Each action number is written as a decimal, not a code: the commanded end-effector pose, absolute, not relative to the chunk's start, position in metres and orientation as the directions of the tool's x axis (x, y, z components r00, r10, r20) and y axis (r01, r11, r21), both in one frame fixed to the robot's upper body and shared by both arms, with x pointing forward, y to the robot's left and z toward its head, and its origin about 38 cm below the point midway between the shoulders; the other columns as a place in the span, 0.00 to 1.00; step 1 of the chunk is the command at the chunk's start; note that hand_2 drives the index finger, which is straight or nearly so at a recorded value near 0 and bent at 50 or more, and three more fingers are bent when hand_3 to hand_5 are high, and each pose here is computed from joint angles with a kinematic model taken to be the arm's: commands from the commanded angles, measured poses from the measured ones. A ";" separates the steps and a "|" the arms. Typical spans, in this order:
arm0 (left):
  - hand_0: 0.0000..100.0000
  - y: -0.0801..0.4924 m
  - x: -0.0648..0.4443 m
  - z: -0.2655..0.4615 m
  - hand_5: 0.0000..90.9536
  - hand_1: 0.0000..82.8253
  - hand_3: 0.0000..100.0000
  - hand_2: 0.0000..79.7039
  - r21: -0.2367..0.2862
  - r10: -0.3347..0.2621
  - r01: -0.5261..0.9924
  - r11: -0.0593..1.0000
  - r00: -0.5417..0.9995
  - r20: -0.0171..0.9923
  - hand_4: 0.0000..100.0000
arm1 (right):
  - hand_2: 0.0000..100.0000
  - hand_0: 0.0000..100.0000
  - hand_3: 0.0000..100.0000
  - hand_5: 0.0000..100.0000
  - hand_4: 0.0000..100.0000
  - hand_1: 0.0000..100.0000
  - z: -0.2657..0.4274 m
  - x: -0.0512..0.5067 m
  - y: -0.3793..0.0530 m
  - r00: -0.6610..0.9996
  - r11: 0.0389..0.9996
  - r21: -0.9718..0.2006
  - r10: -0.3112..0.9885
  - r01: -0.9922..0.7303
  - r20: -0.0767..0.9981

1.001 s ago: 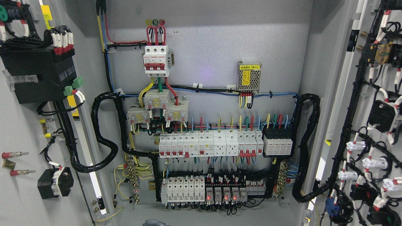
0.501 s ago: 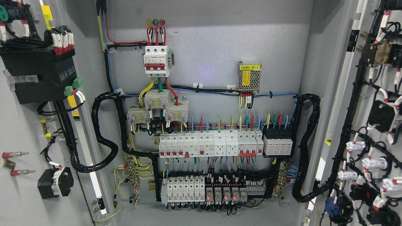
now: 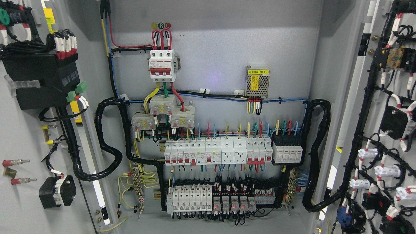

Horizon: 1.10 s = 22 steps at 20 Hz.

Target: Open door with both hands

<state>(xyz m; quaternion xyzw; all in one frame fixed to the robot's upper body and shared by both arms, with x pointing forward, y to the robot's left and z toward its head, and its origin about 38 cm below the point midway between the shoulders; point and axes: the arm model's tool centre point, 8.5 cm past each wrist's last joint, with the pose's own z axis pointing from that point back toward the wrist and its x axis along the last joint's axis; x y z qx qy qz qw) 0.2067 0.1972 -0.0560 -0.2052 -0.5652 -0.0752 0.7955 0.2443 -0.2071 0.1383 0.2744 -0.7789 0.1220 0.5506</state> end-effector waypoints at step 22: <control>0.00 0.238 0.202 0.116 0.00 0.00 0.00 0.00 0.047 0.100 0.378 0.925 -0.362 0.927 0.00 | 0.00 0.20 0.00 0.00 0.00 0.12 0.224 0.260 -0.315 -0.581 0.922 -0.218 -0.010 -0.321 0.814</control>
